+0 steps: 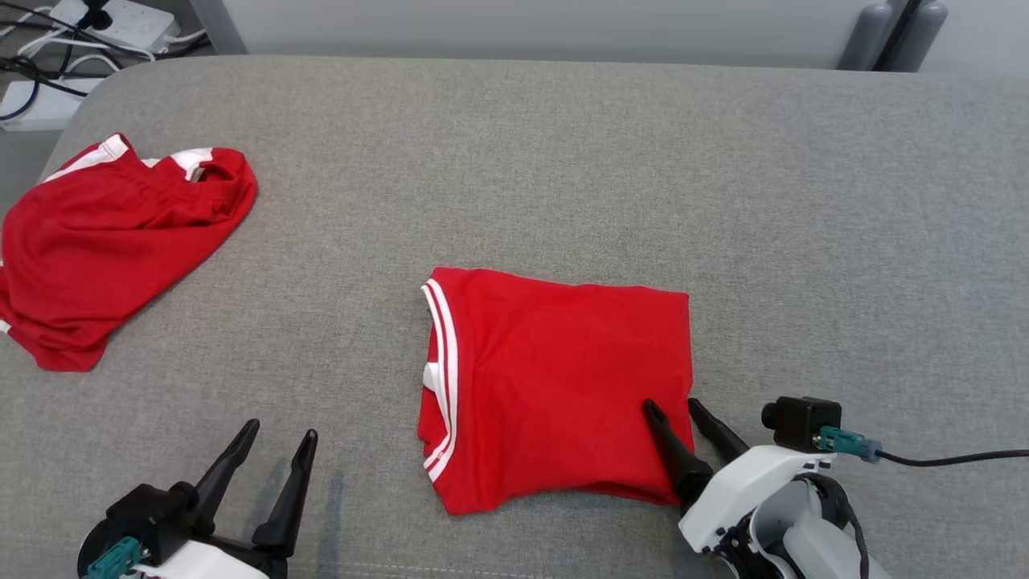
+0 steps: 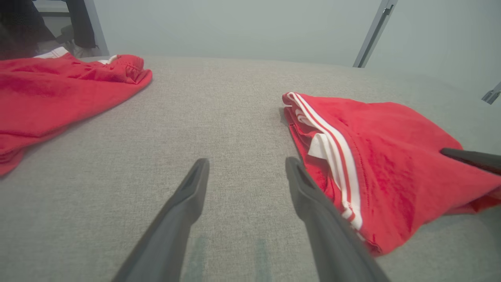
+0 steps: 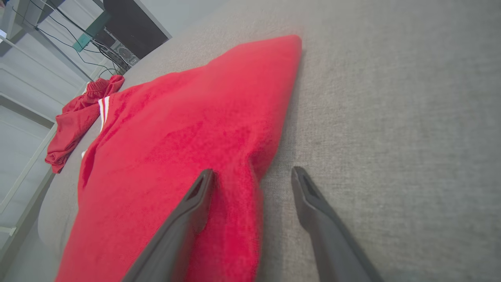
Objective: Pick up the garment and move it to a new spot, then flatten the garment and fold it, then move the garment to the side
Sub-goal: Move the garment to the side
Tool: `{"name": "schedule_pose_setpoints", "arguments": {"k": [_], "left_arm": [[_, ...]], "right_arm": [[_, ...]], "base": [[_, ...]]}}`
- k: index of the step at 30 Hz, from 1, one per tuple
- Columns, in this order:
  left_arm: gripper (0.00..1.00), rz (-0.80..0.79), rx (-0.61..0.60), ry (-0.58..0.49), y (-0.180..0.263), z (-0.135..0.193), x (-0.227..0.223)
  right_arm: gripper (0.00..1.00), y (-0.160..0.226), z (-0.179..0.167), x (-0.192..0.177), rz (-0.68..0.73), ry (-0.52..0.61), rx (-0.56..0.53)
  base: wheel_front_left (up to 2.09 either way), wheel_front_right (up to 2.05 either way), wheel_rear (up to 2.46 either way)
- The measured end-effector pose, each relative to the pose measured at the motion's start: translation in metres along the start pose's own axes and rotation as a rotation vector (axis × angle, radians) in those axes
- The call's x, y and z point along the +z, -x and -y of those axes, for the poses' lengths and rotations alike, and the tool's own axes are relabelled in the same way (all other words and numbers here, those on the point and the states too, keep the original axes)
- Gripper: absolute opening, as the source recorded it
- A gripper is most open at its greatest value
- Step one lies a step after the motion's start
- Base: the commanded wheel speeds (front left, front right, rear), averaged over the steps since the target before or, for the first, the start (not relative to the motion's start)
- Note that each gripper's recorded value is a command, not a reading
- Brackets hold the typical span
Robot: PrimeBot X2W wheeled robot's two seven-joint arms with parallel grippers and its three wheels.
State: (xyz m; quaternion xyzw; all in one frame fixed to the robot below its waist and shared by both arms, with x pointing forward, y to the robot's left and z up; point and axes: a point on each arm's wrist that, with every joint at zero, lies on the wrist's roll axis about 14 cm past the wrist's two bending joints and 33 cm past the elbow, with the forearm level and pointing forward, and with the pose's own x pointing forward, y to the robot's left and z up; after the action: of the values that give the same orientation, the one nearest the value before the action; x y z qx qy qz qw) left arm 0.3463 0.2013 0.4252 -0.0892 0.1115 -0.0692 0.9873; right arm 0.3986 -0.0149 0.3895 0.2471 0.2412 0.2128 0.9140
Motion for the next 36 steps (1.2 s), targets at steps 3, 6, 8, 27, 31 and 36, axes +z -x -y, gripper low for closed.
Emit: {"name": "schedule_pose_setpoints", "arguments": {"k": [3, 6, 8, 27, 31, 36], "left_arm": [[1.00, -0.005, 0.010, -0.001, 0.001, -0.004, -0.001], [1.00, 0.004, 0.012, -0.004, -0.001, -0.006, 0.003], [1.00, 0.009, 0.011, -0.005, -0.001, -0.007, 0.005], [1.00, 0.041, -0.071, -0.006, -0.014, 0.021, 0.014], [1.00, 0.048, -0.105, -0.013, -0.020, 0.031, 0.016], [1.00, 0.040, -0.174, -0.020, -0.027, 0.053, 0.013]], "right_arm": [[1.00, -0.008, -0.004, -0.001, -0.003, 0.001, 0.017], [1.00, -0.015, -0.010, 0.000, -0.001, 0.006, 0.039], [0.77, -0.019, -0.012, 0.000, -0.004, 0.006, 0.047], [0.00, -0.003, 0.007, 0.020, 0.065, 0.045, -0.022], [0.00, 0.006, 0.014, 0.028, 0.097, 0.044, -0.049], [0.00, 0.027, 0.034, 0.039, 0.146, 0.046, -0.117]], "base": [[0.00, 0.00, 0.00], [0.00, 0.00, 0.00], [0.00, 0.00, 0.00], [0.00, 0.00, 0.00], [0.00, 0.00, 0.00], [0.00, 0.00, 0.00]]}}
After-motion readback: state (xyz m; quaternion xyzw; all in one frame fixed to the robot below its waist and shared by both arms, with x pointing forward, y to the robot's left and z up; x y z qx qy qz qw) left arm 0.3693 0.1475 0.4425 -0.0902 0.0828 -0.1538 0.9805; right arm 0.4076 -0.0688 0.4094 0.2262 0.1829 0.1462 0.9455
